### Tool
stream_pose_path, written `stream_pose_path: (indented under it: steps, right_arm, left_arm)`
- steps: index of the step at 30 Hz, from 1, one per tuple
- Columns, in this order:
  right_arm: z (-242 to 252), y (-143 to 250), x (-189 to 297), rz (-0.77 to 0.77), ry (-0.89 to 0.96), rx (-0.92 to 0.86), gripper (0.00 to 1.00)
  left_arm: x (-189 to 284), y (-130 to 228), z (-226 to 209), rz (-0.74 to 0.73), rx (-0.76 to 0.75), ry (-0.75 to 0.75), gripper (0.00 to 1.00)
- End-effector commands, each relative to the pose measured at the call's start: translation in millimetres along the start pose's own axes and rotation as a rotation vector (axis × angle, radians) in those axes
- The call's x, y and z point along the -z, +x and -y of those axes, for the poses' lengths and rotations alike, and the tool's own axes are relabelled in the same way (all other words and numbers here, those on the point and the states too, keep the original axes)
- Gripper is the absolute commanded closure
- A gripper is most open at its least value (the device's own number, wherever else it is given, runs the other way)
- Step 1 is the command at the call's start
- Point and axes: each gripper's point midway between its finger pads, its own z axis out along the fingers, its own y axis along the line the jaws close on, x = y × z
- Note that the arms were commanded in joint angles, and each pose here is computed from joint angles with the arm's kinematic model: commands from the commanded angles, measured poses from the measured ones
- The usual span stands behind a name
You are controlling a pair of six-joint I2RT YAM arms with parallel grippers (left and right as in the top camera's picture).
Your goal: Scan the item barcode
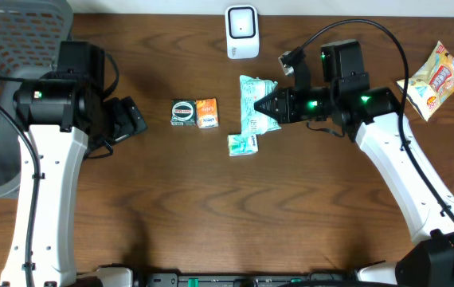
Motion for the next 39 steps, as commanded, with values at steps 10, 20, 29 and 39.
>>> stream_pose_path:
  steps: [10, 20, 29, 39]
  right_arm:
    - [-11.7, 0.6, 0.2, -0.010, -0.043, -0.036, 0.99]
    - [-12.9, 3.2, 0.3, -0.022, -0.050, -0.067, 0.99]
    - [-12.8, 3.4, 0.3, -0.023, -0.050, -0.067, 0.99]
    - [-11.7, 7.4, 0.3, -0.038, -0.046, -0.101, 0.99]
  left_arm:
    - [-1.2, 0.4, -1.6, -0.006, 0.009, -0.011, 0.02]
    - [-1.2, 0.4, -1.6, -0.006, 0.009, -0.011, 0.02]
    - [-1.2, 0.4, -1.6, -0.006, 0.009, -0.011, 0.02]
    - [-1.2, 0.4, -1.6, -0.006, 0.009, -0.011, 0.02]
